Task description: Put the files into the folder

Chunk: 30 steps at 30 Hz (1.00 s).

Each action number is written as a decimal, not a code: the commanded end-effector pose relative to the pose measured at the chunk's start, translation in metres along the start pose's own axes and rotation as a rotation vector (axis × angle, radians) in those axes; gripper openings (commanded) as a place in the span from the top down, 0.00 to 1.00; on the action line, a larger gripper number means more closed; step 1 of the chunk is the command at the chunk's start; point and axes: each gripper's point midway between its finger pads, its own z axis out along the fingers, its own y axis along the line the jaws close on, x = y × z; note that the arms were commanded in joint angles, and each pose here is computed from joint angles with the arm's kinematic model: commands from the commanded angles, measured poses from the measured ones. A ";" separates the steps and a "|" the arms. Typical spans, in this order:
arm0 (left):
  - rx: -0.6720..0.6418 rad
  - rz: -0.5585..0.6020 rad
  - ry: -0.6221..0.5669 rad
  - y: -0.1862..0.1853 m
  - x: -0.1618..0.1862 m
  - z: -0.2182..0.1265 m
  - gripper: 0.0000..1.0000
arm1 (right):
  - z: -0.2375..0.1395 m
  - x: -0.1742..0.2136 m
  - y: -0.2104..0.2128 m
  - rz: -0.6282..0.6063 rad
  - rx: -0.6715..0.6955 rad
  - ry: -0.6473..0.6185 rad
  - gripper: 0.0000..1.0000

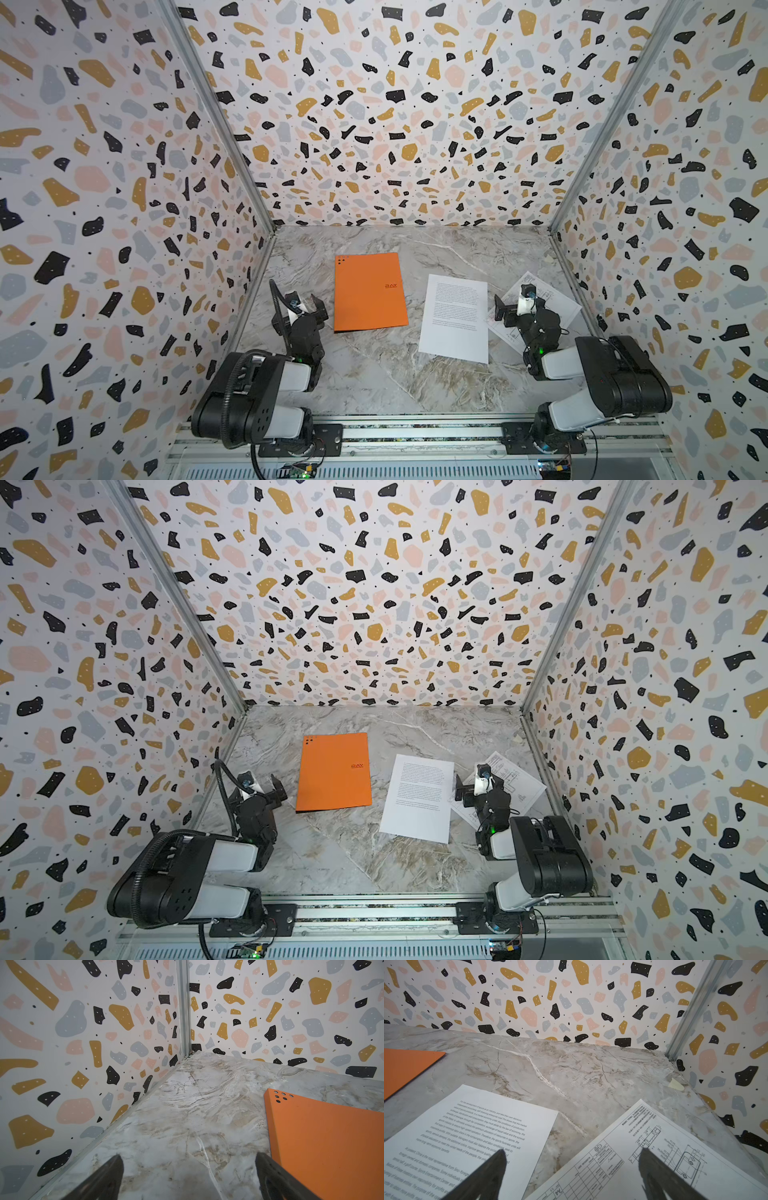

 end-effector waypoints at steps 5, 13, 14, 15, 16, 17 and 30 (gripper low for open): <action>-0.012 -0.036 -0.057 0.002 -0.015 -0.001 0.01 | 0.003 -0.012 -0.001 -0.006 -0.004 -0.030 0.01; -0.016 -0.034 -0.053 0.002 -0.015 0.000 0.01 | 0.004 -0.011 -0.003 0.005 -0.013 -0.025 0.01; -0.016 -0.034 -0.053 0.002 -0.015 0.000 0.01 | 0.005 -0.011 -0.003 0.005 -0.014 -0.026 0.01; -0.013 -0.036 -0.055 0.001 -0.015 -0.001 0.00 | 0.004 -0.011 -0.002 0.005 -0.015 -0.023 0.01; -0.013 -0.035 -0.055 0.002 -0.015 -0.001 0.01 | 0.005 -0.011 -0.003 0.005 -0.014 -0.024 0.01; -0.013 -0.037 -0.058 0.002 -0.016 -0.001 0.01 | 0.004 -0.011 -0.003 0.005 -0.013 -0.025 0.01; -0.021 -0.027 -0.052 0.001 -0.014 0.000 0.00 | 0.005 -0.010 -0.003 0.007 -0.016 -0.021 0.01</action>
